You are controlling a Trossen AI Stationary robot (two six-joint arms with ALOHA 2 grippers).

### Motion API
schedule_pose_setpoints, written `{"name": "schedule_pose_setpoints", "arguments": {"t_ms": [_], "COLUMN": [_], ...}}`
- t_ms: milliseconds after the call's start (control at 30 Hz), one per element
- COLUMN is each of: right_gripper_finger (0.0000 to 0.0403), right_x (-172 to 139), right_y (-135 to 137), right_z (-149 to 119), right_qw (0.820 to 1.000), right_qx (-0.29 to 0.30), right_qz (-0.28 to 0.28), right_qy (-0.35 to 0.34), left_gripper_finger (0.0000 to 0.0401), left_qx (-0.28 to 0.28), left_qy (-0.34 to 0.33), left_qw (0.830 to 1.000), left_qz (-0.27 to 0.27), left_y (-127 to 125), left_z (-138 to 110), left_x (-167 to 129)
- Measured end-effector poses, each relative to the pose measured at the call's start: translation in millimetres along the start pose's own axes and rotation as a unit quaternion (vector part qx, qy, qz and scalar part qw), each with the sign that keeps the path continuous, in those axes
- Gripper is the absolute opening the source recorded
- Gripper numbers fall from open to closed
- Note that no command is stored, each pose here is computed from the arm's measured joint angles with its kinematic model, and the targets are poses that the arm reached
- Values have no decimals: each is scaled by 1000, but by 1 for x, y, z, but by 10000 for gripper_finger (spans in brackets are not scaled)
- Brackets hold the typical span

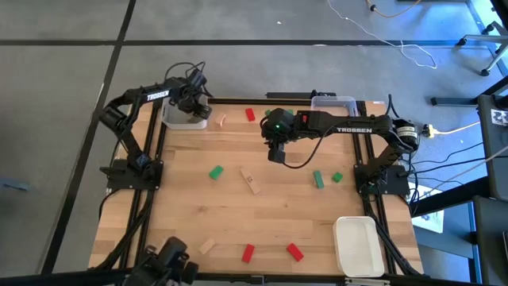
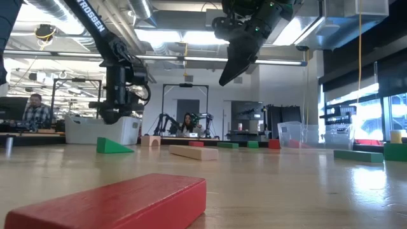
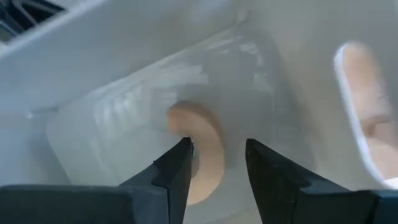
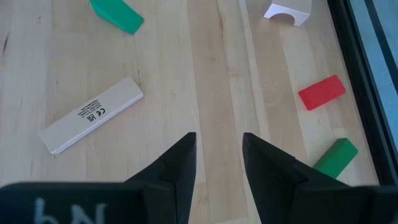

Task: Sort & place blocks by color
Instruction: Put the light brown block into the gray bin

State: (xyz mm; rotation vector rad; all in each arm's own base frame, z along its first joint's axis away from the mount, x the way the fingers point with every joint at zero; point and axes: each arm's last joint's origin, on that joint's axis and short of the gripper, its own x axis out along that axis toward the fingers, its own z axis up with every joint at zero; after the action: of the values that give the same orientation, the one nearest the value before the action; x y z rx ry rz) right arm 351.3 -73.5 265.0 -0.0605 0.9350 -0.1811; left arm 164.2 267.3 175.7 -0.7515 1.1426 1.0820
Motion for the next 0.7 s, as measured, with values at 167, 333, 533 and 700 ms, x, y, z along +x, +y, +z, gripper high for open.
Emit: {"name": "schedule_pose_setpoints", "arguments": {"t_ms": [167, 333, 533, 700], "right_gripper_finger": [132, 132, 132, 132], "right_x": [0, 0, 0, -1], "right_y": [0, 1, 4, 9], "right_z": [0, 0, 2, 2], "right_qw": [999, 998, 993, 986], "right_qx": [44, 65, 106, 145], "right_qz": [1, 10, 52, 80], "right_qy": [0, 2, -8, -5], "left_gripper_finger": [143, 144, 144, 144], "left_qx": [-6, 38, 89, 127], "left_qy": [-59, -125, -178, -224], "left_qw": [998, 991, 978, 958], "left_qz": [-14, -25, -66, -123], "left_y": [2, 4, -2, -7], "left_z": [9, -1, -34, -64], "left_x": [-37, -85, -143, -182]}}
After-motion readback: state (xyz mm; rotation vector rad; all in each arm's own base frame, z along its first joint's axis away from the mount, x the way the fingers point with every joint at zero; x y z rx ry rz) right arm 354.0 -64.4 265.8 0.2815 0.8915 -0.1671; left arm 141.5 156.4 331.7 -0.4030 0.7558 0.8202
